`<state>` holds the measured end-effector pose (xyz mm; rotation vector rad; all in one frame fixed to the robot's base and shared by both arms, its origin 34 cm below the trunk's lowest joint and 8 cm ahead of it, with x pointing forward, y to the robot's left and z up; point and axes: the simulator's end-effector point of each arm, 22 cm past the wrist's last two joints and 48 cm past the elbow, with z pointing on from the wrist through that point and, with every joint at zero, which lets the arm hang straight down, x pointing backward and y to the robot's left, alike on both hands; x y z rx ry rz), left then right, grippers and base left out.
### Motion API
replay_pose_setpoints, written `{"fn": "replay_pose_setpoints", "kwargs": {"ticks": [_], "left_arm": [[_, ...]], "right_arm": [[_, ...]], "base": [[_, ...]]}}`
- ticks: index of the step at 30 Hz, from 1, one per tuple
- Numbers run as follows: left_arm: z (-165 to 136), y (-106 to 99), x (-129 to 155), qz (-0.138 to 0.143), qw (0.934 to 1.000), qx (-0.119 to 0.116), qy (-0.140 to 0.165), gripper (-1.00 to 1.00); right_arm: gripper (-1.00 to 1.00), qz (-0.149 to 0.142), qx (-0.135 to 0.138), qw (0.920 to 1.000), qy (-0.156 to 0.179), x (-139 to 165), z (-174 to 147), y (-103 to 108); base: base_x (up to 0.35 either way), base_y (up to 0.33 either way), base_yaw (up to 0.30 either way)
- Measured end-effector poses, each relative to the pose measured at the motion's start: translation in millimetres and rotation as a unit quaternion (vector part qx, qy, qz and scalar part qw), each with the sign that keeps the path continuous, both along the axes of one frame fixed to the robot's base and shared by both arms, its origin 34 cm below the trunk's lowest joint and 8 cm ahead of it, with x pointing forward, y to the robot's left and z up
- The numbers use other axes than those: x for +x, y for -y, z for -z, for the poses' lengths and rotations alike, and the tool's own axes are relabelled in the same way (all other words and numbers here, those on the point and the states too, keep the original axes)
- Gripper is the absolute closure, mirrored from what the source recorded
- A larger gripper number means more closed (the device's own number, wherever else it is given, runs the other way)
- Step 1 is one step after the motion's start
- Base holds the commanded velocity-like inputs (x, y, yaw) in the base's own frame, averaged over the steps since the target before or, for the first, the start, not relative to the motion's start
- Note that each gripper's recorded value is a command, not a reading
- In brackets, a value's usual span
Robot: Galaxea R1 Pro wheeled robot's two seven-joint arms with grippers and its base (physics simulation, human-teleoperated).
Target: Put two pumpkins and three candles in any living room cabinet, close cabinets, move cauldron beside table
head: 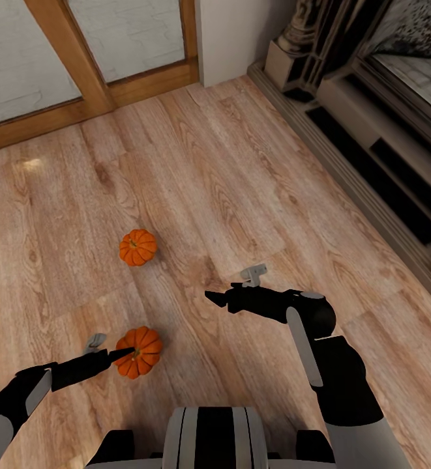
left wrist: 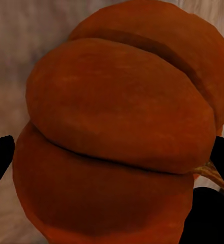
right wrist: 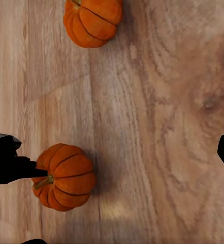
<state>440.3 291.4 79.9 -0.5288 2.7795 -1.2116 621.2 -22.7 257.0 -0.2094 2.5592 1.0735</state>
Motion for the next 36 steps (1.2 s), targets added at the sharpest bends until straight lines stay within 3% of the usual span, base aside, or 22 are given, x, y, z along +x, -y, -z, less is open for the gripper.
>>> {"fn": "replay_pose_setpoints", "kwargs": {"ticks": [5, 11, 17, 20, 22, 26, 31, 36], "left_arm": [[-1.1, -0.4, 0.4, -0.001, 1.0, -0.002, 0.002, 1.0], [-9.7, 4.1, 2.1, -0.001, 0.9997, -0.024, 0.01, 1.0], [-20.4, 5.8, 4.8, 0.007, 0.9987, -0.034, 0.038, 1.0], [-34.4, 2.8, 23.8, 0.002, 0.9971, -0.036, 0.067, 1.0], [-41.2, 0.1, 23.9, -0.002, 0.9971, -0.037, 0.067, 1.0], [-82.1, -19.8, 38.3, -0.028, 0.9961, -0.03, 0.078, 1.0], [-104.0, -40.0, 29.1, -0.049, 0.9964, -0.012, 0.069, 1.0], [-130.2, -52.6, 18.4, -0.092, 0.992, 0.005, 0.086, 1.0]], "right_arm": [[-1.0, 0.0, 0.0, 1.0, 0.0, 0.0, -0.2, -0.3], [-1.0, 0.0, 0.0, 1.0, 0.0, 0.1, -0.1, -0.2], [-1.0, 0.004, -0.001, 1.0, -0.003, -1.2, 1.6, 2.4], [-1.0, 0.006, -0.003, 1.0, -0.004, -0.7, 2.9, 5.8], [-1.0, 0.011, -0.005, 0.9999, -0.004, 0.8, 3.8, 9.2], [-1.0, 0.037, -0.007, 0.9993, -0.008, 9.1, 6.4, 24.8], [-1.0, 0.055, -0.005, 0.9984, -0.013, 15.0, 6.5, 34.8], [-1.0, 0.108, 0.046, 0.9915, -0.056, 21.6, -2.1, 54.1]], "base": [[0.0, 0.0, 0.0], [0.0, 0.0, 0.0], [0.0, 0.0, 0.0], [0.0, 0.0, 0.0], [0.0, 0.0, 0.0], [0.0, 0.0, 0.0], [0.0, 0.0, 0.079], [0.0, 0.0, 0.237]]}}
